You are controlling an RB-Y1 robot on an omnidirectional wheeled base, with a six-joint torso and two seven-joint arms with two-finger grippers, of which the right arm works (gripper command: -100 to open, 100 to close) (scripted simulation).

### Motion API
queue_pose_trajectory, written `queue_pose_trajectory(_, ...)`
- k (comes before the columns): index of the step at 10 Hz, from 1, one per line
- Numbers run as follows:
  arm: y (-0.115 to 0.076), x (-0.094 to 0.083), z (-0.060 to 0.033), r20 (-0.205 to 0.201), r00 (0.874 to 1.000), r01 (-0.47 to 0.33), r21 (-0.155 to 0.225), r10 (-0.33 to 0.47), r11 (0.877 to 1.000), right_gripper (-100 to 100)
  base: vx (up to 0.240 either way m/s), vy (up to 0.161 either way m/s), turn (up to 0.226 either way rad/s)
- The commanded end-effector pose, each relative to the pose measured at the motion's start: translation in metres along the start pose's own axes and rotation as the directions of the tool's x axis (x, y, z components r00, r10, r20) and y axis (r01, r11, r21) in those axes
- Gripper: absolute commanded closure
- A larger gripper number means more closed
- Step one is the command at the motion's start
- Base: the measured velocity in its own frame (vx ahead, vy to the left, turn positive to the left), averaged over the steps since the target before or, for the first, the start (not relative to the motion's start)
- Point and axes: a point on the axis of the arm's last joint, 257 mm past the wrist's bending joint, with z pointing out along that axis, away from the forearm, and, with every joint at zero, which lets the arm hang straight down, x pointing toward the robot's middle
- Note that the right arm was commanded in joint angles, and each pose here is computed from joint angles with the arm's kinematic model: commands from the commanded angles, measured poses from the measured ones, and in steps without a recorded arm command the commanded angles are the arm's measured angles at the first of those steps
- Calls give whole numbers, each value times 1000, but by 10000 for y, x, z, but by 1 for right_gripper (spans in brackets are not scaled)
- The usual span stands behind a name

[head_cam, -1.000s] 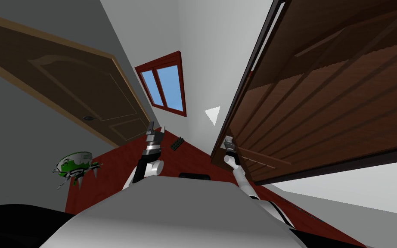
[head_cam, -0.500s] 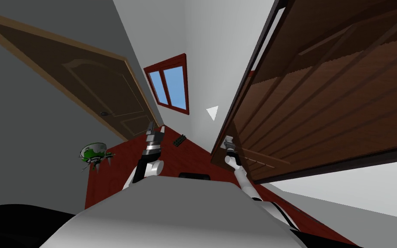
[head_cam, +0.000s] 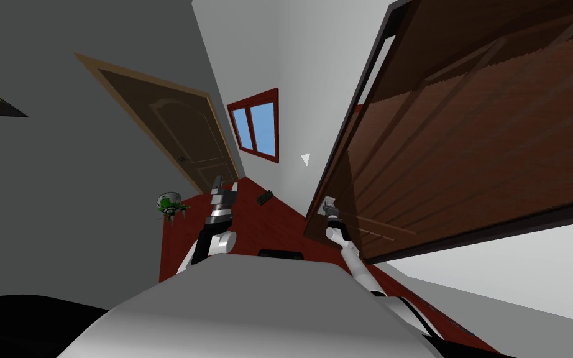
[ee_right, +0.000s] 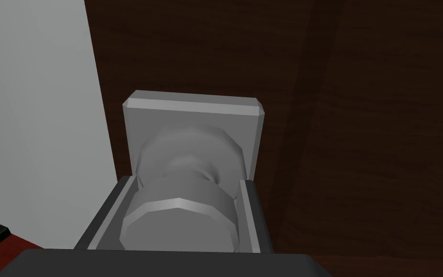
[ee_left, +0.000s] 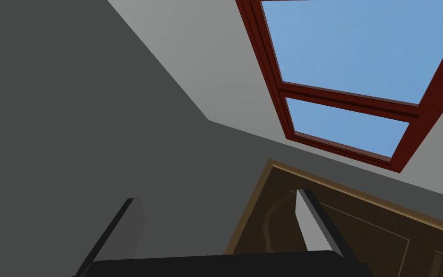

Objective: Pull the door open

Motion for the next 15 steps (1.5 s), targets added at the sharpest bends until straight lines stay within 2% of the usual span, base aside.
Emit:
queue_pose_trajectory(1, -20, 13, -9, -2, 1000, -7, 14, 7, 1000, 100, -249, -44, 102)
queue_pose_trajectory(2, -18, 3, -5, 0, 1000, -3, 10, 3, 1000, 100, -109, -12, 27)
queue_pose_trajectory(3, -80, -19, -43, 5, 1000, -4, 34, 3, 999, 100, -181, -42, 122)
queue_pose_trajectory(9, -257, 12, -139, -2, 1000, -5, 110, 5, 994, 100, -229, -79, 109)
queue_pose_trajectory(11, -304, 14, -169, -2, 1000, -6, 129, 6, 992, 100, -214, -57, 88)
queue_pose_trajectory(12, -286, -3, -157, 1, 1000, -3, 122, 3, 993, 100, -91, -25, 27)
queue_pose_trajectory(13, -427, -24, -238, 4, 1000, -1, 158, 0, 987, 100, -42, -27, -10)
queue_pose_trajectory(14, -427, -24, -238, 4, 1000, -1, 158, 0, 987, 100, -31, -30, -2)
queue_pose_trajectory(15, -502, -18, -278, 2, 1000, 1, 178, -1, 984, 100, -19, -30, -6)
